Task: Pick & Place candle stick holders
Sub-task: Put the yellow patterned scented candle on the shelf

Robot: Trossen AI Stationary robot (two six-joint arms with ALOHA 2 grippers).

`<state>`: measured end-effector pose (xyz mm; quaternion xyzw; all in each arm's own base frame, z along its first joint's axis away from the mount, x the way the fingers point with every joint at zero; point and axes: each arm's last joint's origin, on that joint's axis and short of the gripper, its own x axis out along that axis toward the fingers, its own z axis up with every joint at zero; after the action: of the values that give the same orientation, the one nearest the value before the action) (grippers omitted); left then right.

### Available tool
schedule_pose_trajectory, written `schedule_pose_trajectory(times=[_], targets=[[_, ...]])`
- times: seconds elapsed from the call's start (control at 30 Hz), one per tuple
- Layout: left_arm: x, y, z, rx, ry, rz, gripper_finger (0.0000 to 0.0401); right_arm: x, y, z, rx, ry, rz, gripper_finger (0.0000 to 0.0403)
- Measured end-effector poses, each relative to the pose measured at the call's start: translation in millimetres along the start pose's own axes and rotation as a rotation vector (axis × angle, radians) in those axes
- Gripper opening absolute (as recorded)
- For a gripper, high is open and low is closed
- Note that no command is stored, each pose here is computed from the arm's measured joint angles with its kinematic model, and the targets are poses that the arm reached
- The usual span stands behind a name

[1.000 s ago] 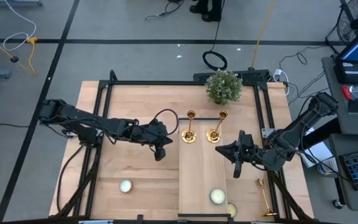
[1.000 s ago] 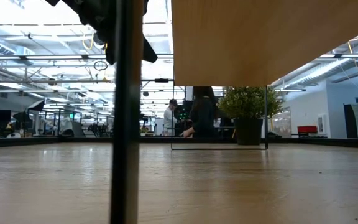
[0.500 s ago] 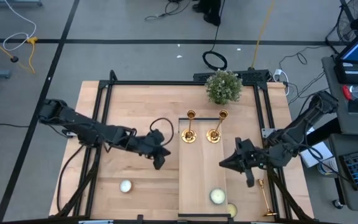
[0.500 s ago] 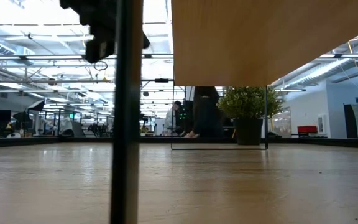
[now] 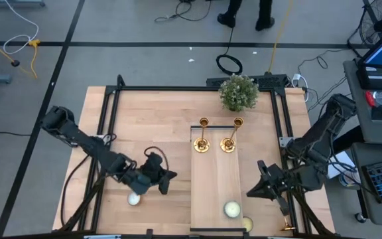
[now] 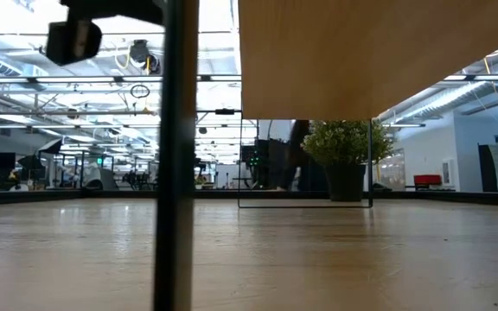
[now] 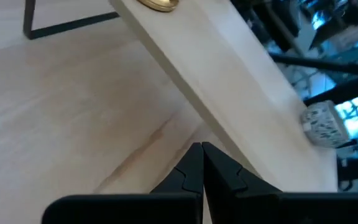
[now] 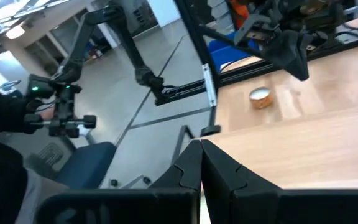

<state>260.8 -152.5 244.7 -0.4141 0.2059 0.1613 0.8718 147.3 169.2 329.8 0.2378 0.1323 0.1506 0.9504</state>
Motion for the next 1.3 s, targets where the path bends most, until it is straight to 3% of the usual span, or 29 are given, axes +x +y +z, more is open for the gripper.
schedule_pose_trajectory(times=[0.2, 0.5, 0.83, 0.97, 1.17, 1.3], targets=[[1, -9, -21, -0.031, -0.008, -0.058, 0.0005, -7, 12, -11, 0.022, 0.016, 0.020, 0.0000], [-10, -22, -39, 0.010, 0.141, -0.105, 0.0002, -6, 22, -26, 0.023, 0.005, -0.024, 0.0000], [-31, -60, -28, 0.212, 0.331, 0.079, 0.0001, -2, 22, -30, 0.035, 0.000, -0.050, 0.0000], [-28, -64, -39, 0.292, 0.490, 0.178, 0.0001, -2, 22, -30, 0.032, -0.003, -0.054, 0.0000], [-18, -59, -68, 0.224, 0.672, 0.319, 0.0001, -2, 22, -30, 0.026, -0.003, -0.054, 0.0000], [-23, -45, -78, 0.062, 0.637, 0.547, 0.0001, -2, 22, -30, 0.024, -0.002, -0.054, 0.0000]])
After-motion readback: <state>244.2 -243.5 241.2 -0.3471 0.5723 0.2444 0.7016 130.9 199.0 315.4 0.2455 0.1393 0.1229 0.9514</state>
